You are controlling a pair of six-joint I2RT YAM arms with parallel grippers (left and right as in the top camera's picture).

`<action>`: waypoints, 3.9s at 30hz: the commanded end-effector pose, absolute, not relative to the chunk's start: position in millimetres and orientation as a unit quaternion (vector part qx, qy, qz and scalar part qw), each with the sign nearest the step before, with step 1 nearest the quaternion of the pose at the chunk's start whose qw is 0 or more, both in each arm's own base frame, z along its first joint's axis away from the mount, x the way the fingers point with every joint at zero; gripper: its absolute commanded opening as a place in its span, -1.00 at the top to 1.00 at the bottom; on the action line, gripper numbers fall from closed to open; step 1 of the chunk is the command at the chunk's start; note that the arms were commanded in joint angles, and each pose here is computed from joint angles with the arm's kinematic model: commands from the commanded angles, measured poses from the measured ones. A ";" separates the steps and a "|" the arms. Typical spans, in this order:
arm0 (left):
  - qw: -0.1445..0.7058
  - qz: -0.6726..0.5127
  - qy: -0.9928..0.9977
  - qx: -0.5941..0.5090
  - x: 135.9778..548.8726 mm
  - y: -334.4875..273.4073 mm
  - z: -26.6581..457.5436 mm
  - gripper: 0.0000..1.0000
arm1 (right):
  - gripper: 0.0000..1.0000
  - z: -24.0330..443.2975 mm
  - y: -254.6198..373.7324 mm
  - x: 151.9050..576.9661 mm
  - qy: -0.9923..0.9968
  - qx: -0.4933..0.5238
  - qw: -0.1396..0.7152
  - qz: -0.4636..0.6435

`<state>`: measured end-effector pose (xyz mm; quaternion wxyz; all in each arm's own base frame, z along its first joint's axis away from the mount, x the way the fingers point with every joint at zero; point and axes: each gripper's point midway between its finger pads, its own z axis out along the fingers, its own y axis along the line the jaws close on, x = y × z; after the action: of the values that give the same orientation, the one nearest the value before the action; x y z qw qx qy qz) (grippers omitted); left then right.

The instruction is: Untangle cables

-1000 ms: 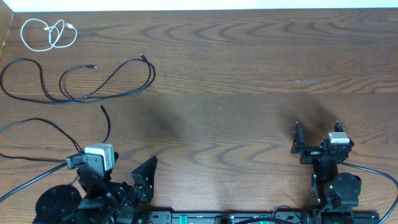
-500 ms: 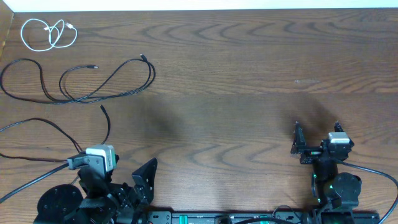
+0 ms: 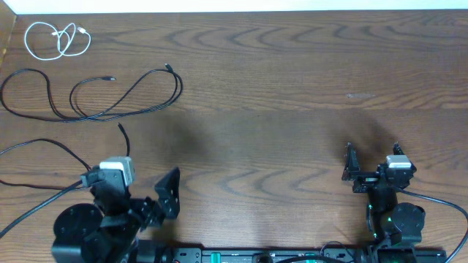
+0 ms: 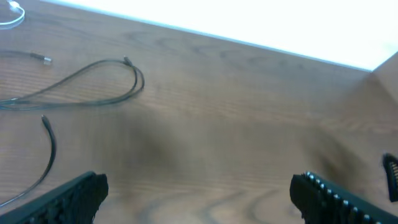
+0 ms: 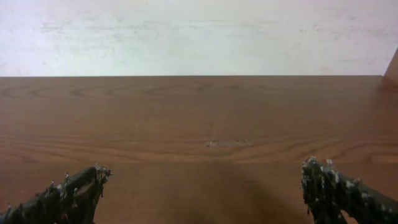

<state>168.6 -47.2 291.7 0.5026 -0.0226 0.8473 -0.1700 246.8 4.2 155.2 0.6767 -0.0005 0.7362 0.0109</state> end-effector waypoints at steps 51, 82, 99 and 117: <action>0.714 -0.100 0.692 -0.015 245.3 -18.8 184.5 -0.98 | -0.98 155.1 1.7 246.4 0.735 0.009 0.678 0.011; 0.649 -0.020 0.759 -0.051 243.6 7.4 136.2 -0.98 | -0.98 155.1 1.7 246.4 0.735 0.009 0.678 0.011; 0.649 -0.012 0.759 -0.043 243.8 7.9 136.0 -0.98 | -0.99 155.1 1.8 246.4 0.735 0.009 0.678 0.011; 0.649 -0.012 0.759 -0.043 243.8 7.9 136.0 -0.98 | -0.99 155.1 1.7 246.4 0.735 0.009 0.678 0.011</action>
<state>245.2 3.6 151.7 0.6685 -0.0399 0.7422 -0.0254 246.7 4.2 155.9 0.6779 -0.0004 0.7350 0.0111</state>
